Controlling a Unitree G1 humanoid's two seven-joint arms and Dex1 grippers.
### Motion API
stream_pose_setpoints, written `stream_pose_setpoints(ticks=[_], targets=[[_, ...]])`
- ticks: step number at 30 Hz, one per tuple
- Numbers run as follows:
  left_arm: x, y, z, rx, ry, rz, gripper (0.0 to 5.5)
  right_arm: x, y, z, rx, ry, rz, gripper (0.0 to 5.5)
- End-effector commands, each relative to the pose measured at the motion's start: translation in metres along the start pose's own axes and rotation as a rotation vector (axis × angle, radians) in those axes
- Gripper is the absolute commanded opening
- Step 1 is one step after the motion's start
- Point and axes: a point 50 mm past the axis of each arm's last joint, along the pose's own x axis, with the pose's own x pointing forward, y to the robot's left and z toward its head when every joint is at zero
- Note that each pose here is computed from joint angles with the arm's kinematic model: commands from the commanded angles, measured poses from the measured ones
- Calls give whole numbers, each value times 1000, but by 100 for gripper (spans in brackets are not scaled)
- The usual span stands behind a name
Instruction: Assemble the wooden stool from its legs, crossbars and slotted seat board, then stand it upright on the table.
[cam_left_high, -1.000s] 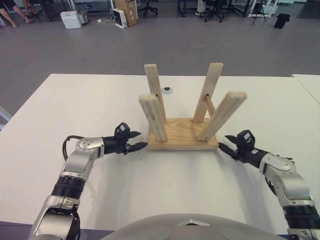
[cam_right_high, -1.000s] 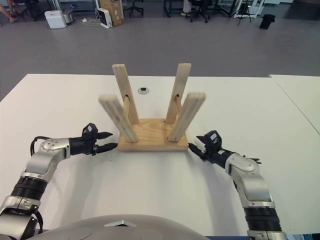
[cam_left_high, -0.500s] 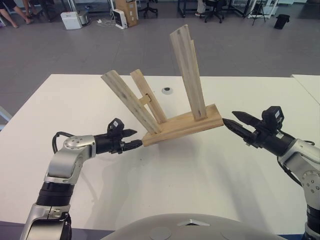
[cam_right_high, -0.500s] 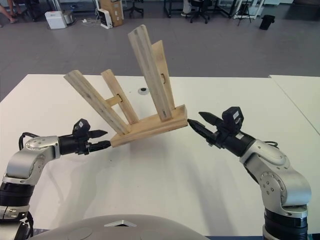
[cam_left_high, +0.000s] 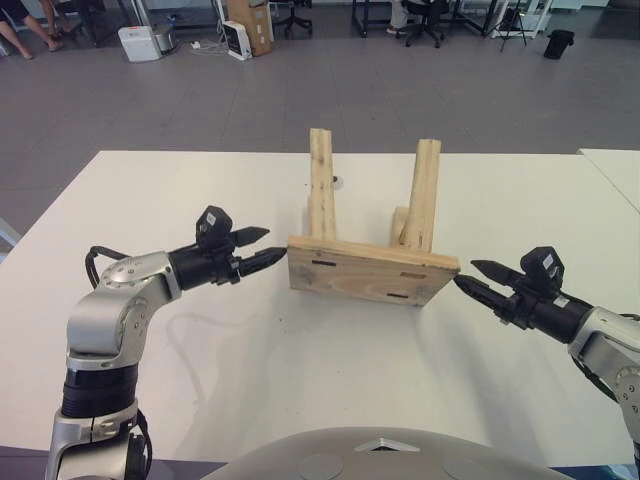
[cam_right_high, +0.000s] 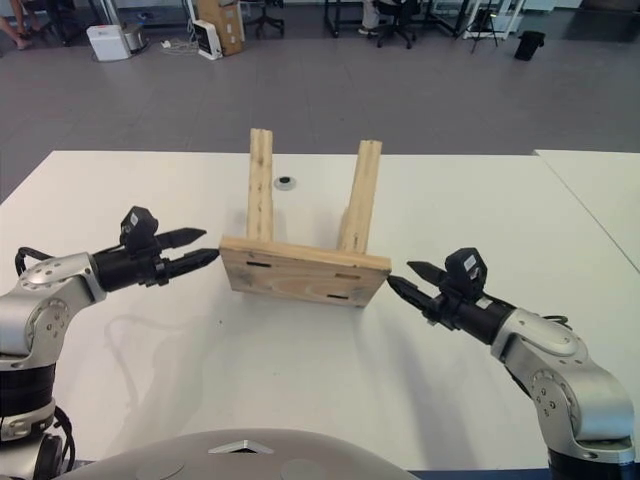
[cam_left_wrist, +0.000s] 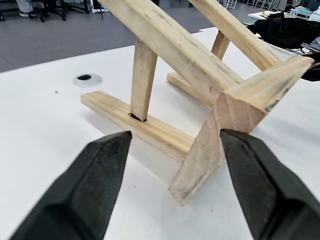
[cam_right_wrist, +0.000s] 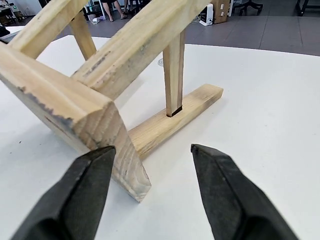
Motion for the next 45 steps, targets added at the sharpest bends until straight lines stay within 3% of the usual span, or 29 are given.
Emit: stream_pose_setpoints(ticks=[1, 8, 12, 19, 22, 30, 36, 37, 42, 45], targets=[[20, -50, -9, -78, -1, -435, 331, 15, 29, 5, -3, -31, 273, 285], [-1, -7, -26, -35, 114, -279, 331, -1, 48, -8, -11, 149, 461, 285], [-15, 12, -18, 22, 149, -212, 331, -11, 29, -8, -30, 192, 414, 285], [-44, 45, -43, 52, 406, -218, 331, -22, 6, -11, -59, 257, 373, 285], [-38, 57, -39, 101, 413, -229, 331, -20, 6, -17, -63, 283, 395, 285], [5, 46, -39, 228, 353, -443, 331, 1, 14, -25, -87, 281, 472, 285], [26, 50, -37, 268, 300, -436, 331, 25, 17, -35, -76, 244, 492, 285], [29, 50, -36, 262, 275, -439, 310, 27, 17, -36, -61, 236, 494, 293], [31, 47, -34, 208, 247, -495, 220, 27, 14, -40, -21, 210, 488, 196], [30, 46, -37, 200, 254, -510, 179, 28, 13, -41, -20, 205, 488, 190]])
